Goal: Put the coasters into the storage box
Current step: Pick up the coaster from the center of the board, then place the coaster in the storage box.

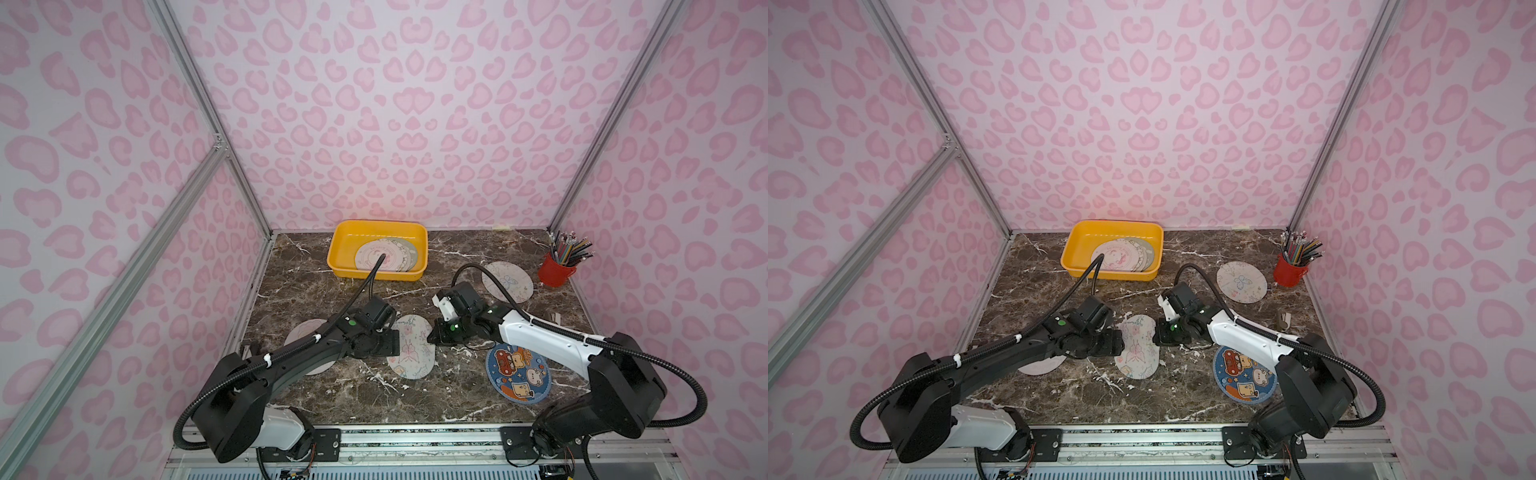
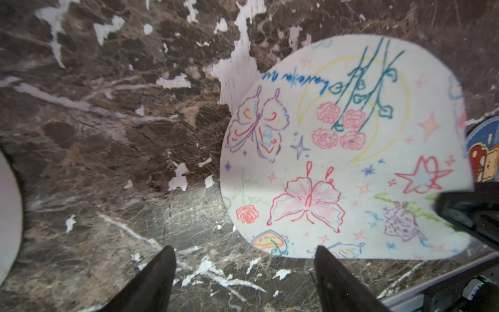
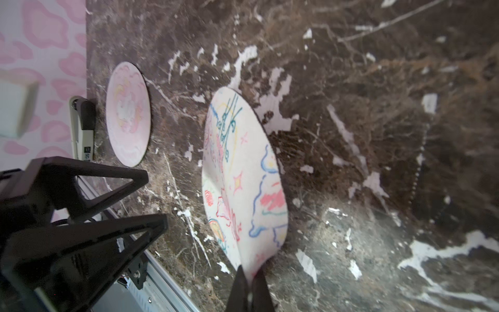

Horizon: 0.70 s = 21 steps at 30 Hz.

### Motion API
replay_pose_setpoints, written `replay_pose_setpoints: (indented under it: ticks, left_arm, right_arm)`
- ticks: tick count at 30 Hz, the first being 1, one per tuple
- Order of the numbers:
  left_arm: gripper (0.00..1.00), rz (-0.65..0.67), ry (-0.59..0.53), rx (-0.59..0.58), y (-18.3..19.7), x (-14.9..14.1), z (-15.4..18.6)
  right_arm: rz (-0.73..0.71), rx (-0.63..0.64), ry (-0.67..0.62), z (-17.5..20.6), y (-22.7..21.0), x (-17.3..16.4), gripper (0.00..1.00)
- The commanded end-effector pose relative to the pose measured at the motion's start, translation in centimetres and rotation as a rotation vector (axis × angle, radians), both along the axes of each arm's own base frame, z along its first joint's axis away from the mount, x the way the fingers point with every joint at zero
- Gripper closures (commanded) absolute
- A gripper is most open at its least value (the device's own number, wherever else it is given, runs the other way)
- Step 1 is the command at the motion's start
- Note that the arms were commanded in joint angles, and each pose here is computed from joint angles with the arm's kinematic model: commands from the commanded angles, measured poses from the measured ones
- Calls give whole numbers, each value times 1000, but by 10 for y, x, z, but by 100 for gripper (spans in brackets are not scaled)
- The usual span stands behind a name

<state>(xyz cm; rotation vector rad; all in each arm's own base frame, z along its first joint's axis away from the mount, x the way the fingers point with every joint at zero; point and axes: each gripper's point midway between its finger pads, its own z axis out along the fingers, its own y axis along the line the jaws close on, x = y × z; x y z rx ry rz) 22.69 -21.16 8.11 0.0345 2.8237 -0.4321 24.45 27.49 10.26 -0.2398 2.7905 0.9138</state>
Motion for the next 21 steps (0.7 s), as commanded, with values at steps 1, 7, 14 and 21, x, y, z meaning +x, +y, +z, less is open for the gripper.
replay_pose_setpoints:
  ticks: [1,7,14,21]
  left_arm:
    - [13,30,-10,12,14,2,3]
    - [8,60,-25,-4,32,9,6]
    - [5,102,-25,-40,45,16,1]
    - [3,101,-22,-45,49,16,-3]
  right_arm:
    - [20,25,-51,22,7,14,100]
    - [31,95,-155,68,30,57,100]
    - [34,172,-259,113,56,112,100]
    - [64,258,-336,137,93,153,100]
